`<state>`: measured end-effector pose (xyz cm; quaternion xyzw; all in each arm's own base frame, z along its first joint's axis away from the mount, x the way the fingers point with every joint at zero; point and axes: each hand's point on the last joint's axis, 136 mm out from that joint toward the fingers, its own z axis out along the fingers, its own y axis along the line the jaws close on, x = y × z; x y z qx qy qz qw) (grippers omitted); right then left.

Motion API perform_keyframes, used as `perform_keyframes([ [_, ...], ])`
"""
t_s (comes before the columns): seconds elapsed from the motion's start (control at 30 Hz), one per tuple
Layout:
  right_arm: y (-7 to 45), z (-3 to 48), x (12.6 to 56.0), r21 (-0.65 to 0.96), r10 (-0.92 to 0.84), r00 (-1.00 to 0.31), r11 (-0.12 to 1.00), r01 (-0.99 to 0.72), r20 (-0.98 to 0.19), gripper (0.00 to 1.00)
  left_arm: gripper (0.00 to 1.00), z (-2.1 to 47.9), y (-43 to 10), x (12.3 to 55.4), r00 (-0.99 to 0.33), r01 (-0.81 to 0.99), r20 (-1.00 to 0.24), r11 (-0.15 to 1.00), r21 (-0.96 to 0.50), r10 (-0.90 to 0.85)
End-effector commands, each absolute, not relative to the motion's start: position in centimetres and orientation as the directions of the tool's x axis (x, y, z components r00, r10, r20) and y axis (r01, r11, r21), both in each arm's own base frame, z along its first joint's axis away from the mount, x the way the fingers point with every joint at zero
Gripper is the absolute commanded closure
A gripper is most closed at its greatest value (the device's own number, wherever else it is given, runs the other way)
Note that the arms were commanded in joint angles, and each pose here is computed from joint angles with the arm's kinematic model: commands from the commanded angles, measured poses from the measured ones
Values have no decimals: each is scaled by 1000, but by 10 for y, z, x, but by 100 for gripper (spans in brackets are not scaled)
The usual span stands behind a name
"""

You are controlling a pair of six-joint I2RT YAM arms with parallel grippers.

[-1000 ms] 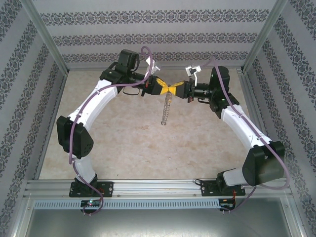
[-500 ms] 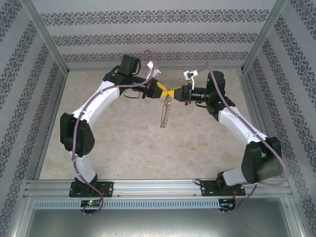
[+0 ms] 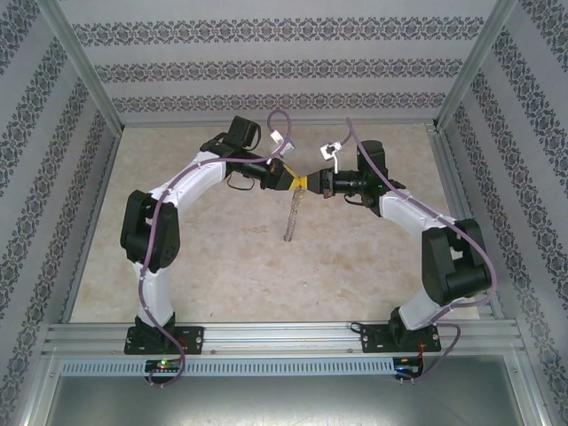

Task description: Put the keys on the keyring

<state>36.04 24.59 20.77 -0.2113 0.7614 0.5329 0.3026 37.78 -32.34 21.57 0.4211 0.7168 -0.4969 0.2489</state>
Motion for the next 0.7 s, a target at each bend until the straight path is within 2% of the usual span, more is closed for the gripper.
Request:
perform_keyframes([
  [0.0, 261, 186, 352, 685, -49, -737, 330, -649, -674, 100, 81, 232, -342, 370, -430, 895, -844, 33, -444, 321],
  [0.67, 261, 158, 351, 633, -154, -722, 381, -674, -675, 100, 73, 221, -310, 393, -457, 889, -831, 139, -436, 318],
])
